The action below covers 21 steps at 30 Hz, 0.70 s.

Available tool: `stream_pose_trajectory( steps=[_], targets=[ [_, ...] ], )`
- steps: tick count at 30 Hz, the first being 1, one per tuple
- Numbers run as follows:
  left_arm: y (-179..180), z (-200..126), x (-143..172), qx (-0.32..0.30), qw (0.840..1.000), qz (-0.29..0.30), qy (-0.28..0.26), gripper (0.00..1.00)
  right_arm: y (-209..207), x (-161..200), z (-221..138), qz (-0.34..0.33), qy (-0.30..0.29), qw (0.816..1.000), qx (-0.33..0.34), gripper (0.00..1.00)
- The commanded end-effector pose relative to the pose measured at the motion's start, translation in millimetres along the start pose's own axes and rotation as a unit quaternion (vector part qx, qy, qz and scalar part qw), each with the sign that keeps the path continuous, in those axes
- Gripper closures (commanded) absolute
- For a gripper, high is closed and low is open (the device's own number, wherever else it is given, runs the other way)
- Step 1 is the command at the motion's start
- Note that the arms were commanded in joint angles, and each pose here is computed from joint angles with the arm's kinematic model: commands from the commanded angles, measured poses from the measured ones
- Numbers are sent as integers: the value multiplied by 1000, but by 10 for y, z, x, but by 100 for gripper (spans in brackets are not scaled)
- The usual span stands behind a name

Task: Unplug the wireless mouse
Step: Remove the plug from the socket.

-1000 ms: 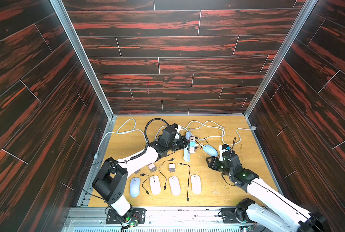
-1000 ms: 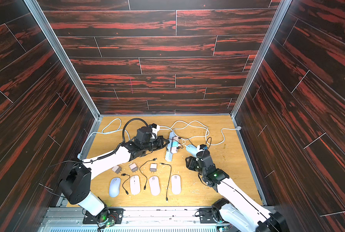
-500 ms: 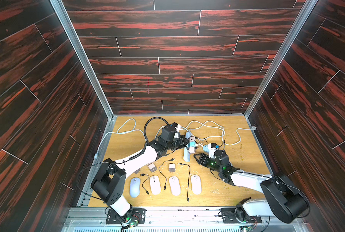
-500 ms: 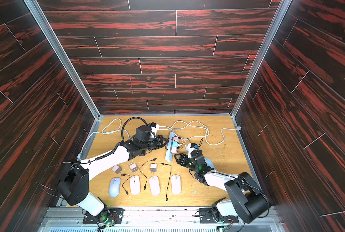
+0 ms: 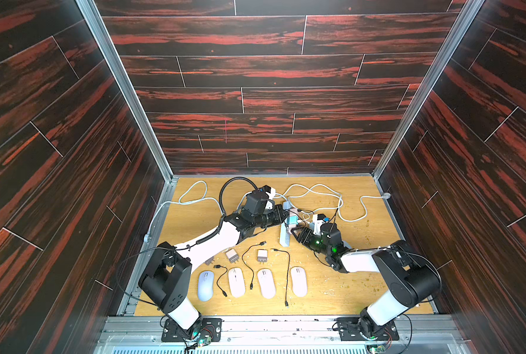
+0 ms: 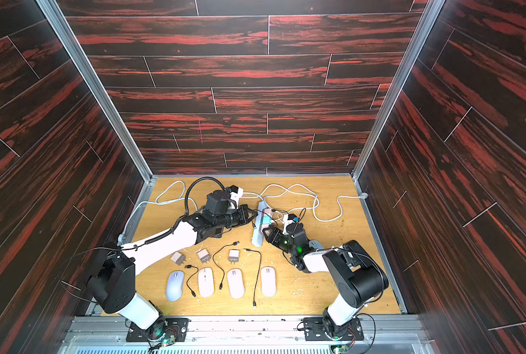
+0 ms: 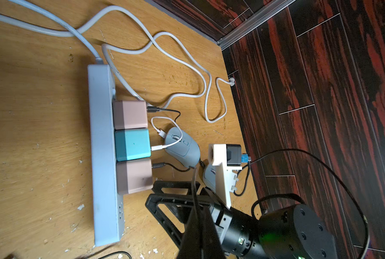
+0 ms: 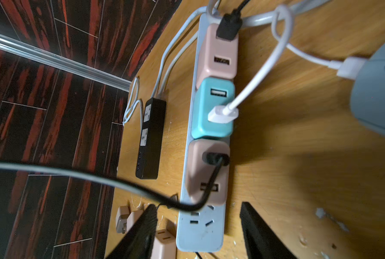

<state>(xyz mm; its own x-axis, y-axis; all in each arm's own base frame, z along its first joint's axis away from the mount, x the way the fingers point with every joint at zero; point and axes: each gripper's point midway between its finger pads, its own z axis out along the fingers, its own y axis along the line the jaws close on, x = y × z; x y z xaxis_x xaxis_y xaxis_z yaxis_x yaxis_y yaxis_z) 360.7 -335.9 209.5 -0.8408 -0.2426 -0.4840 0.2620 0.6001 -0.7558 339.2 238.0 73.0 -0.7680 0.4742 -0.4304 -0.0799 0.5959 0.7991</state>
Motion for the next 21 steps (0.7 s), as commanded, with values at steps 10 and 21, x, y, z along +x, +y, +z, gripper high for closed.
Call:
stream_pose_trajectory(
  steps=[10, 21],
  targets=[
    [-152, -121, -99, 14, 1000, 11, -10, 100, 109, -50, 186, 19, 17, 998, -51, 52],
    [-124, -113, -67, 13, 1000, 10, -5, 100, 25, -31, 262, 35, 24, 998, -48, 60]
  ],
)
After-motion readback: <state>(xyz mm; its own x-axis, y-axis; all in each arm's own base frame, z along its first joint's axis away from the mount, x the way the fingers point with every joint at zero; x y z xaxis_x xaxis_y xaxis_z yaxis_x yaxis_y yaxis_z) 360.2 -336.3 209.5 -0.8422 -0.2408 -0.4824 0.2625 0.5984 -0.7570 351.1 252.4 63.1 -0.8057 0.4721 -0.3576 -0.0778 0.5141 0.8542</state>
